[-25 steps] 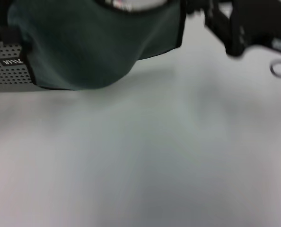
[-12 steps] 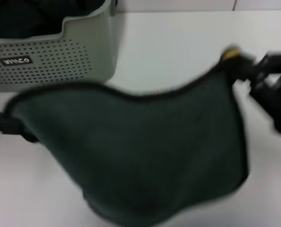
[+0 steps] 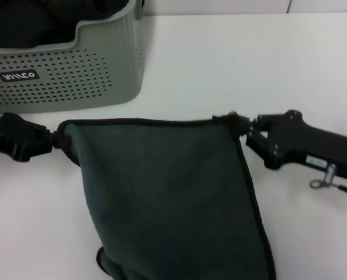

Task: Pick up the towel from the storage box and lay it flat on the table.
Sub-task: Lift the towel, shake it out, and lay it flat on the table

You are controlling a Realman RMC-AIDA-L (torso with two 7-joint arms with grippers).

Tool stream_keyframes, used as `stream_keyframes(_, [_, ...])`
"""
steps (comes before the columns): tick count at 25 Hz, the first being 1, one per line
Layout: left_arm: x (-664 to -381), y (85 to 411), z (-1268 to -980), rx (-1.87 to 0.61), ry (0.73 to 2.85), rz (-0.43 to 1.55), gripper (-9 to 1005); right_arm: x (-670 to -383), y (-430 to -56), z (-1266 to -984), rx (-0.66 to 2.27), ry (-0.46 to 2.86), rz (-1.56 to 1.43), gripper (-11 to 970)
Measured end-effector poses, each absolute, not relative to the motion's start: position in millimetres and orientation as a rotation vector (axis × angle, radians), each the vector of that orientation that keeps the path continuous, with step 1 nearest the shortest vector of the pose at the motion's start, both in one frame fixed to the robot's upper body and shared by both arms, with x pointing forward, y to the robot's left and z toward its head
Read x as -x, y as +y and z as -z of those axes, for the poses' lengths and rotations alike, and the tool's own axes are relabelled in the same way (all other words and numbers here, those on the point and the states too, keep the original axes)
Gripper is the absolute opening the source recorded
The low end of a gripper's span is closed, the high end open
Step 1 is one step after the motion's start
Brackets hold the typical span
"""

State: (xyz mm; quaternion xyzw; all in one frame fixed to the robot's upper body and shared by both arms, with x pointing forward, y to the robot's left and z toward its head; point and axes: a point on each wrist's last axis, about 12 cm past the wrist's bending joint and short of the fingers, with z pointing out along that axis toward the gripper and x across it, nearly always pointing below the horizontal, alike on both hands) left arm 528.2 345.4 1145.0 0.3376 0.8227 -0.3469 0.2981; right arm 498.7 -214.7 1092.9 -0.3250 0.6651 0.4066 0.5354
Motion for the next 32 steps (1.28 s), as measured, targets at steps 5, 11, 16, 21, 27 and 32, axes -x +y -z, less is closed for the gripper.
stream_keyframes(5, [-541.3, 346.0, -1139.8, -0.865, 2.234, 0.833, 59, -524.3, -207.8, -1094.5, 0.792, 1.616, -0.866, 17])
stream_keyframes(11, [-553.3, 352.3, -1138.9, -0.783, 2.251, 0.721, 60, -554.5, -197.8, -1091.7, 0.806, 1.675, -0.745, 18])
stream_keyframes(16, [-553.9, 351.5, -1135.9, -0.772, 2.248, 0.705, 62, -561.7, -193.4, -1093.7, 0.82, 1.673, -0.697, 19])
stream_keyframes(21, [-546.7, 345.1, -1137.0, -0.805, 2.213, 0.794, 63, -554.2, -194.6, -1099.3, 0.858, 1.622, -0.762, 20])
stream_keyframes(27, [-522.2, 326.2, -1186.3, -0.921, 1.84, 1.091, 65, -527.6, -217.8, -1131.7, 0.88, 1.403, -0.905, 21])
stream_keyframes(32, [-525.3, 311.3, -1228.8, -0.982, 1.589, 1.131, 66, -514.5, -236.3, -1195.5, 0.949, 1.158, -0.71, 22])
